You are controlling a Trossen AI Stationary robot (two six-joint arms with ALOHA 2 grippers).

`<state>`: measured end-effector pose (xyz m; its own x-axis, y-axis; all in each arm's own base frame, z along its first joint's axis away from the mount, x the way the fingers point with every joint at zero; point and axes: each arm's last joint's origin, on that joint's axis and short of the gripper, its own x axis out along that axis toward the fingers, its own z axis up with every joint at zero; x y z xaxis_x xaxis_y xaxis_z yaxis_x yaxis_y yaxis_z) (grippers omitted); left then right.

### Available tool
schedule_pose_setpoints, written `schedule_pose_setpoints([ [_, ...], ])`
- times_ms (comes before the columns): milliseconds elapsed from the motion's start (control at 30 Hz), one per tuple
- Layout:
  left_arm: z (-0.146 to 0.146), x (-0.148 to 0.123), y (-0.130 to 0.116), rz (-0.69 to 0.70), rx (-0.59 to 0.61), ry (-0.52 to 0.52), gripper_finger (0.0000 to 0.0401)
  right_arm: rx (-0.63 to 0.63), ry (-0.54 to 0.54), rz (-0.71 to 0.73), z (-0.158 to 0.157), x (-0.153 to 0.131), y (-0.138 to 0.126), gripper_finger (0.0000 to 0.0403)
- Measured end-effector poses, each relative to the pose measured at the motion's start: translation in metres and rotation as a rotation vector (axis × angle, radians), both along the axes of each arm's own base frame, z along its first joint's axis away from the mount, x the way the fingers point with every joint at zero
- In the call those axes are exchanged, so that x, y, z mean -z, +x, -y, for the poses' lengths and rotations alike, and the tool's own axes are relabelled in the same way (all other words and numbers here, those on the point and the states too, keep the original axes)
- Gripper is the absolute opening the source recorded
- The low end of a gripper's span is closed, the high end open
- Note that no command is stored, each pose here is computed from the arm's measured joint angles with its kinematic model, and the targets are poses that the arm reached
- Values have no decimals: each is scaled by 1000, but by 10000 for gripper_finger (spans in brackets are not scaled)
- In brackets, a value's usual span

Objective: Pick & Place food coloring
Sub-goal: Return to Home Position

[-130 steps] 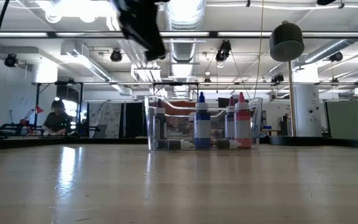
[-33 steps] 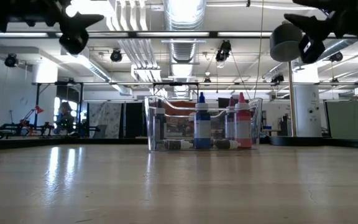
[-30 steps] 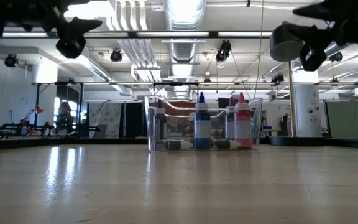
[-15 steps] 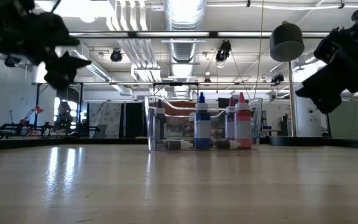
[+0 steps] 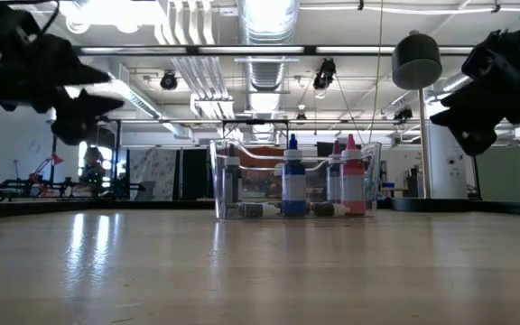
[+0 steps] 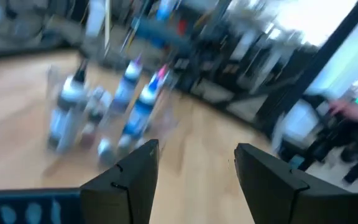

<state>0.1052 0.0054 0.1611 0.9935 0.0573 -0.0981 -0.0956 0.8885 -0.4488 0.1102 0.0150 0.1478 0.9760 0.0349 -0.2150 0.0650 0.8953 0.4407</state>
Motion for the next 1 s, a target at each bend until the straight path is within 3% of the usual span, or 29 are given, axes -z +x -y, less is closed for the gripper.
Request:
schedule_pose_setpoints([
  [200,0,-7,-8,125,-5,8,186,25,16,99,4,-9,-4,126],
  [567,-1,-8,-8,138,-11,8,186,302,4,234,32,-20,-13,130],
  [667,-1,-8,-8,132,-10,8,186,318,3,287,33,-25,-15,133],
  [1000,-1,-7,-8,128,-9,8,186,316,3,260,33,-22,-15,126],
])
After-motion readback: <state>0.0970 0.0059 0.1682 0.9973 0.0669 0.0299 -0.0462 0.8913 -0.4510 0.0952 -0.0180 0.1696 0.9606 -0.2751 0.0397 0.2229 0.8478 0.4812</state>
